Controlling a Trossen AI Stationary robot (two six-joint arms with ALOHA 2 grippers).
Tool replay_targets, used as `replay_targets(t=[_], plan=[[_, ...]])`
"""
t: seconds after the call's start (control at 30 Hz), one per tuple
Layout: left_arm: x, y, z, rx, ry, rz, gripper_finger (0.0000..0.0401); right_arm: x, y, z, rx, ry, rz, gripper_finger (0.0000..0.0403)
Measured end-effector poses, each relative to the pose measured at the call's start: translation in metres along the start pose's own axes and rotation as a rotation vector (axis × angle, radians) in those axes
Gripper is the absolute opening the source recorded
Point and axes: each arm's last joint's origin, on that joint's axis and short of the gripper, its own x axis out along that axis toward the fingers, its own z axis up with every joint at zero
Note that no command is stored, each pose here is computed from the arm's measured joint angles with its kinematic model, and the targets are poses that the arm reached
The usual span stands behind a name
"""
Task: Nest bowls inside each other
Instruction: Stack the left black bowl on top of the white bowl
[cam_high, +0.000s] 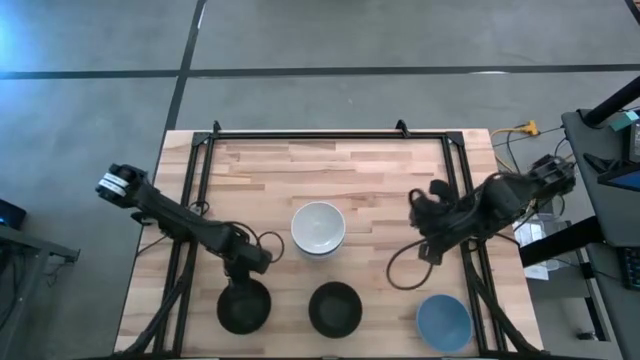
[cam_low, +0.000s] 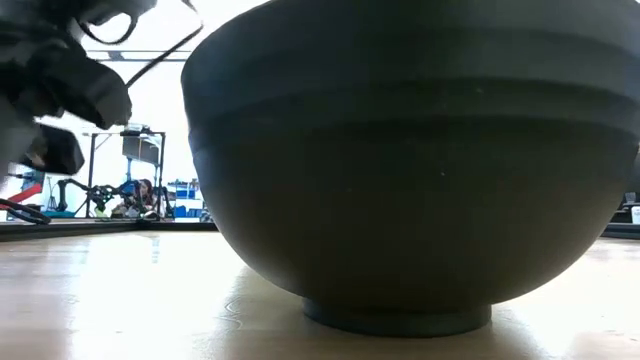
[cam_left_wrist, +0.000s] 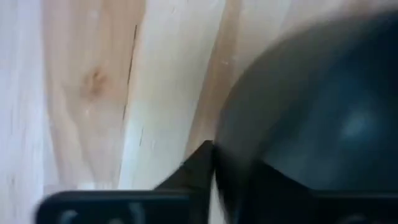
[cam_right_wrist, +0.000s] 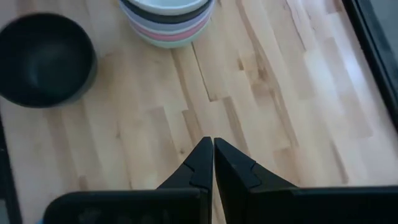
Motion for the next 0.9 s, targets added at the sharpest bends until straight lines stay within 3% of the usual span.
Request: replay_targets(t=[0.2,0.4,0.63,0.77,0.9], plan=[[-0.045,-0.002,-0.017,-0.061,-0.065,-0.073,0.0003,-0.004,-0.019,-0.02,0.058,-0.085,0.071,0.0009],[-0.12,-0.007,-0.016,-0.107,-0.384,-0.041,0.0001,0.013,-0.028,-0.04,0.09,-0.18,0.101,0.0009],[-0.199,0.008,0.033,-0.282,-0.702,-0.138,0.0001,0.046,-0.022,-0.053,0.158,-0.287,0.184,0.0009],[-0.229,0.029,0.077,-0.325,-0.745,-0.278,0.0001,0.058,-0.015,-0.052,0.234,-0.353,0.252,0.0009],[-0.236,0.049,0.115,-0.371,-0.683,-0.261,0.0,0.063,-0.009,-0.048,0.263,-0.383,0.31,0.0009]])
